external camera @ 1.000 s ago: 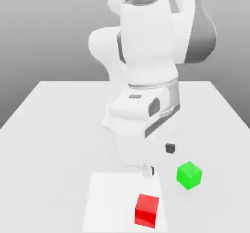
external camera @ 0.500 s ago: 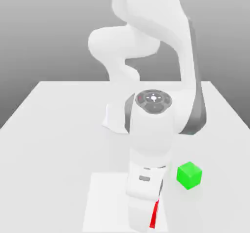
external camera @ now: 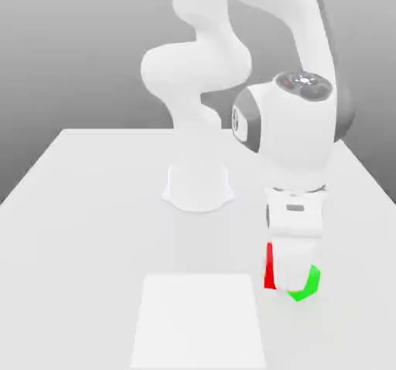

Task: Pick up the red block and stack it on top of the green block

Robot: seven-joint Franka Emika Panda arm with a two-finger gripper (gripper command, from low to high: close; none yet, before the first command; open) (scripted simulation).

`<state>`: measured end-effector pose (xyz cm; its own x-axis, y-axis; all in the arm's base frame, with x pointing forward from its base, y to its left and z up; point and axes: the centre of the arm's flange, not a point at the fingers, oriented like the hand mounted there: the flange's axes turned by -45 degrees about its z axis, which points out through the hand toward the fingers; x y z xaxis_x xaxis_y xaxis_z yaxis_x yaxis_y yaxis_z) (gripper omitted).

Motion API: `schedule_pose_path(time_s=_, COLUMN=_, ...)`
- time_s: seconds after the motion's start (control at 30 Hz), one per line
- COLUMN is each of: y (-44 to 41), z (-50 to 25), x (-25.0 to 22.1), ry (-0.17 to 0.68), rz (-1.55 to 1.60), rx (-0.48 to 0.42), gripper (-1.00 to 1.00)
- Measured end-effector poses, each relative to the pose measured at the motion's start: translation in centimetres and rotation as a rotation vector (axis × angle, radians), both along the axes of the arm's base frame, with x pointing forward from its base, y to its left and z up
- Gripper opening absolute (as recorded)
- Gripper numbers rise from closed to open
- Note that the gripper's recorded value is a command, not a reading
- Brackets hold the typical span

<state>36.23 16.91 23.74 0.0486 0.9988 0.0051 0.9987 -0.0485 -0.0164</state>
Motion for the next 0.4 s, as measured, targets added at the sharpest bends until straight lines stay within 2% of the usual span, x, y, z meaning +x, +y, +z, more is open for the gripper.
schedule_pose_path(time_s=0.1, y=1.7, z=0.3, x=-3.2, ry=-0.012, rz=0.046, rx=-0.004, gripper=-1.0)
schedule_pose_path(time_s=0.3, y=2.0, z=-4.8, x=-3.9, ry=-0.014, rz=0.057, rx=-0.005, gripper=-1.0)
schedule_pose_path(time_s=0.33, y=1.9, z=-5.4, x=-3.9, ry=-0.014, rz=0.056, rx=-0.005, gripper=1.0)
schedule_pose_path(time_s=0.4, y=1.9, z=-5.4, x=-3.9, ry=-0.014, rz=0.056, rx=-0.005, gripper=1.0)
